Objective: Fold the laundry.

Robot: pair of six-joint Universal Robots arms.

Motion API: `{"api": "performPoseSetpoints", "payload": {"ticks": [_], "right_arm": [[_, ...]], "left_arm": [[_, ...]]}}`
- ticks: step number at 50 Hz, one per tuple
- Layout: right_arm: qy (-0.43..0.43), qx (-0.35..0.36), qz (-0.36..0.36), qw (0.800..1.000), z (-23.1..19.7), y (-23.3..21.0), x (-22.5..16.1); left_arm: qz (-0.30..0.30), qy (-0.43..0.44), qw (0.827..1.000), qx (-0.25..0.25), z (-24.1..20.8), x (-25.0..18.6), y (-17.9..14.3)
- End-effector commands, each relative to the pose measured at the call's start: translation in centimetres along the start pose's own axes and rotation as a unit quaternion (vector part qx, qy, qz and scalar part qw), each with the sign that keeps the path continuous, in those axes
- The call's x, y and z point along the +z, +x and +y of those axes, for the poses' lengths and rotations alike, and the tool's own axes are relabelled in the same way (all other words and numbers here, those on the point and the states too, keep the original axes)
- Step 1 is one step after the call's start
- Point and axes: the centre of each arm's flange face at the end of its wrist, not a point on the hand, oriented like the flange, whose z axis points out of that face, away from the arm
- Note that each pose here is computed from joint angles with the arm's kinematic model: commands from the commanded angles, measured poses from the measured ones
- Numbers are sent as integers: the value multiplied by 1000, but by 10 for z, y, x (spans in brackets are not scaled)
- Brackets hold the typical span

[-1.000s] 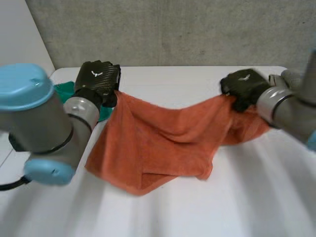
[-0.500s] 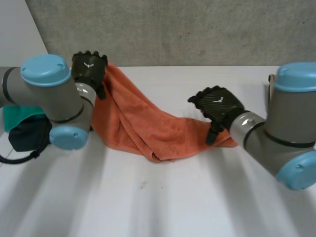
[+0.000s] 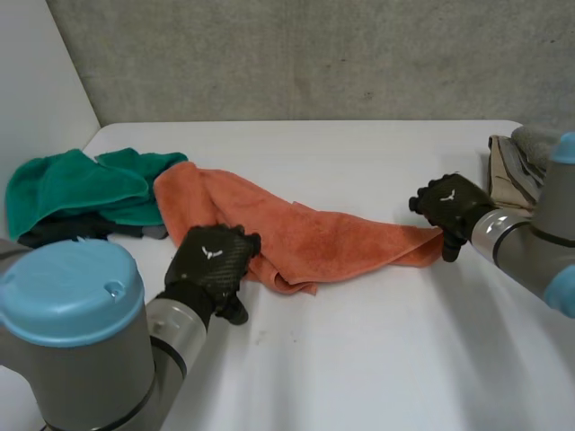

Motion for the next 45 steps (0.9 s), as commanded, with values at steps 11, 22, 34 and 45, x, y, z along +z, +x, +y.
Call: {"api": "performPoseSetpoints", "payload": {"ticks": [11,22,34,45], "right_arm": [[47,27,11,998,3,-1,21],[60,23,65,996,-23,31,-25],[45,51,61,996,-17,25,-44],[41,54,81,994,-13,38,-49]], "left_arm": [[-14,-1,998,-62,25,30,-3],[-7,-2,999,-54,36,71,9],[-5,16,1000,12,43,117,23],[-5,23,998,50,43,132,27]]}}
